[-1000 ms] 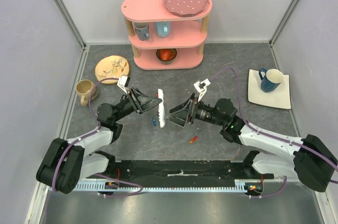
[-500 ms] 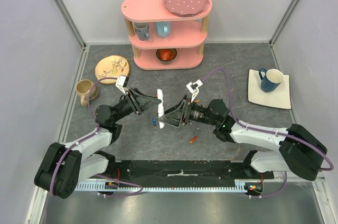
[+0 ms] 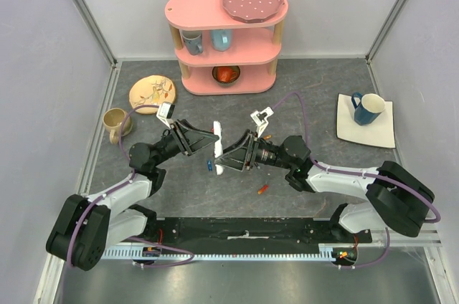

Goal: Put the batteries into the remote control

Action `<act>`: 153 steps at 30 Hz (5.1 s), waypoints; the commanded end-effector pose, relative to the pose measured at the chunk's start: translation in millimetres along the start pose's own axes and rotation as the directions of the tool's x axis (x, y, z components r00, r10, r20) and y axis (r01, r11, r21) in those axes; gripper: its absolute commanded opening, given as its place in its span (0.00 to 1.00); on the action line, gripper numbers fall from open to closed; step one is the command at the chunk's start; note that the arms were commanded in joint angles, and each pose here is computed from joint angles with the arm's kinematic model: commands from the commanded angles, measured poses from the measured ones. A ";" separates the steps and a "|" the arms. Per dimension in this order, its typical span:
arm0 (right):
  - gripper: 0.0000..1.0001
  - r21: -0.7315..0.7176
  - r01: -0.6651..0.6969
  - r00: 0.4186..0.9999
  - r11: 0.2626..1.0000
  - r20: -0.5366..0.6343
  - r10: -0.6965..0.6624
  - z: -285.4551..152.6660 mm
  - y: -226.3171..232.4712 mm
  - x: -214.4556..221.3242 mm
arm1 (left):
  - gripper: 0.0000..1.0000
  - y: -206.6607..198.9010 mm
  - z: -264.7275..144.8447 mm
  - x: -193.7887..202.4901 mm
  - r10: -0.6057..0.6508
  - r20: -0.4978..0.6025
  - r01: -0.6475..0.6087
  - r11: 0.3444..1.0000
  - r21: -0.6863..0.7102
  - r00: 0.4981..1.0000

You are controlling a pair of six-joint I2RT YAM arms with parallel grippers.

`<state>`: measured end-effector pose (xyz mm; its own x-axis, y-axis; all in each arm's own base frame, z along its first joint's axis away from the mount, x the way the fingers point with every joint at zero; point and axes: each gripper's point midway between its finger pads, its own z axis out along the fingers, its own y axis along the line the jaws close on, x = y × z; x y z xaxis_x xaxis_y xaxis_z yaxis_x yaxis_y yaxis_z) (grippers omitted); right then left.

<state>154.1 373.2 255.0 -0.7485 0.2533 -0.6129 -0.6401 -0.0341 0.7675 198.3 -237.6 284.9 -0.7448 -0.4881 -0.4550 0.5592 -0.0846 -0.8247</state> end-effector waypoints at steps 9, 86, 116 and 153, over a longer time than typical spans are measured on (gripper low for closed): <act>0.40 -0.097 0.052 0.999 0.994 -0.002 -0.053 -0.9 25.5 -3.4 | 0.33 -62.4 1.7 -11.6 0.232 0.072 -0.243 0.945 0.220 0.970; 0.38 0.600 0.629 0.776 0.493 -0.519 -0.359 -83.2 -57.5 -29.3 | 0.72 63.9 66.0 26.6 0.250 -0.025 -0.230 0.840 -0.492 0.968; 0.76 0.602 0.617 0.786 0.506 -0.502 -0.362 -83.0 -51.4 -30.8 | 0.02 72.9 58.4 30.7 0.286 0.004 -0.248 0.837 -0.487 0.958; 0.94 0.745 0.087 0.932 0.661 0.175 -0.319 -130.0 -57.8 -40.2 | 0.02 94.4 -6.7 -1.3 0.398 0.279 -0.174 0.793 -0.584 0.874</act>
<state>192.2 234.1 198.7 -0.4837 0.3715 -0.7925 -0.3646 0.7376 0.5683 248.1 -242.7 198.1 -0.3478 -0.5905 -0.7282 0.3766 0.6233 -0.6853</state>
